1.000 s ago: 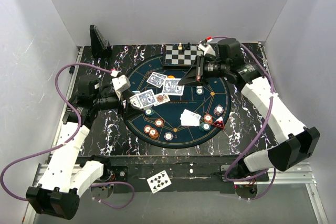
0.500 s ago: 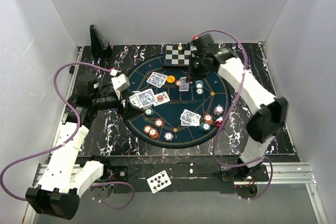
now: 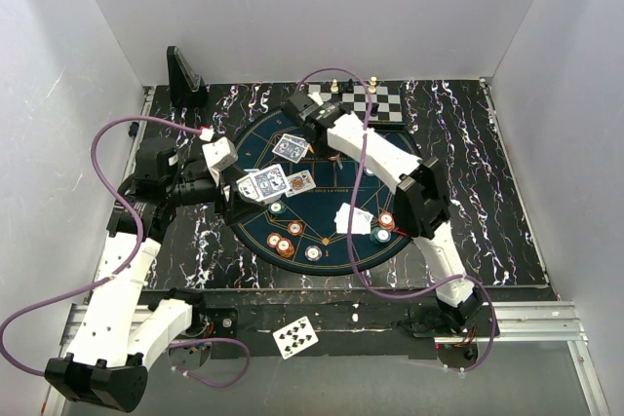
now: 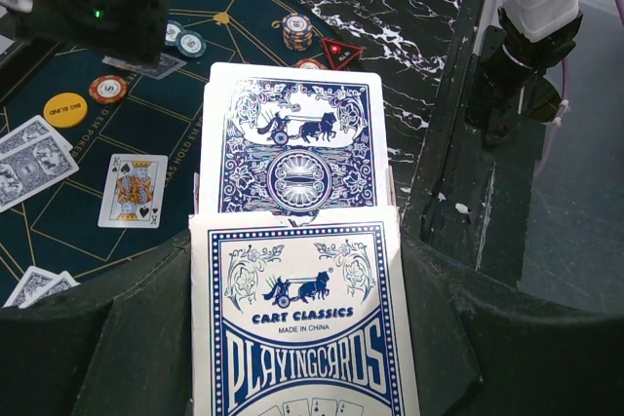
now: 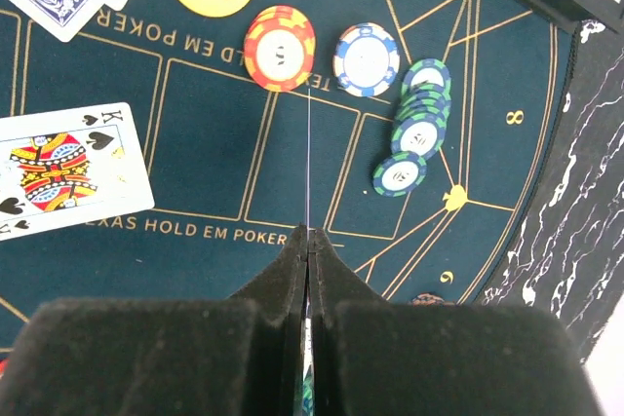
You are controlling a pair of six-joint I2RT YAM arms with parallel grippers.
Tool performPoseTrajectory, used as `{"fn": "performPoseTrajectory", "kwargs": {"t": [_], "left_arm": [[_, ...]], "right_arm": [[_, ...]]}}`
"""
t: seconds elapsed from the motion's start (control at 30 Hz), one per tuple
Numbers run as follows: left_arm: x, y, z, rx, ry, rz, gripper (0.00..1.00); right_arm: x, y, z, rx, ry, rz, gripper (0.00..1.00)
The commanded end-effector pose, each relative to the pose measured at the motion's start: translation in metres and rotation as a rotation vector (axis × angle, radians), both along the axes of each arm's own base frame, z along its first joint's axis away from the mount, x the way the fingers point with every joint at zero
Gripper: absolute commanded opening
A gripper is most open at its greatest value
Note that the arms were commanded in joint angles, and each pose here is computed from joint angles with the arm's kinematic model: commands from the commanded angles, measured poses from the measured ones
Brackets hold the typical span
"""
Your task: Distribute texas hold em gaming equipment
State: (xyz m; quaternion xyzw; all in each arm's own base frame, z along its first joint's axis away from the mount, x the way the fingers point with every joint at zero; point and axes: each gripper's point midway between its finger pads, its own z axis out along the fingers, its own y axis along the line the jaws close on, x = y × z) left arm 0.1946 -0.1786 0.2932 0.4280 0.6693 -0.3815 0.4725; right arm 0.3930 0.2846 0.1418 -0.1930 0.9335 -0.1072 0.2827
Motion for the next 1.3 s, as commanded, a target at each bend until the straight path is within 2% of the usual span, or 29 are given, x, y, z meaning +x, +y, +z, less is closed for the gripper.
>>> {"fn": "performPoseTrajectory", "kwargs": {"t": [0.0,0.17,0.33,0.67,0.87,1.03,1.17,1.27], "left_arm": [[-0.01,0.001,0.016,-0.011,-0.033,-0.013,0.0],[-0.012,0.002,0.015,-0.005,-0.031,-0.013,0.0],[-0.012,0.002,0.015,-0.004,-0.031,-0.011,0.0],[-0.014,0.001,0.018,-0.004,-0.026,-0.022,0.0],[-0.016,0.003,0.013,0.009,-0.026,-0.017,0.0],[-0.018,0.003,0.011,0.009,-0.025,-0.023,0.0],[-0.018,0.003,0.011,0.009,-0.026,-0.026,0.0],[-0.018,0.003,0.01,0.009,-0.026,-0.029,0.0]], "right_arm": [[0.006,0.017,-0.005,-0.123,-0.094,0.061,0.01],[-0.004,0.039,-0.034,-0.226,-0.088,0.145,0.01],[-0.01,0.051,-0.053,-0.243,-0.064,0.177,0.01],[-0.032,0.079,-0.095,-0.185,0.049,0.232,0.01],[-0.043,0.094,-0.103,-0.077,0.104,0.229,0.02],[-0.054,0.098,-0.11,-0.003,0.19,0.214,0.12],[-0.062,0.1,-0.11,0.07,0.239,0.206,0.14],[-0.065,0.103,-0.107,0.113,0.27,0.2,0.23]]}}
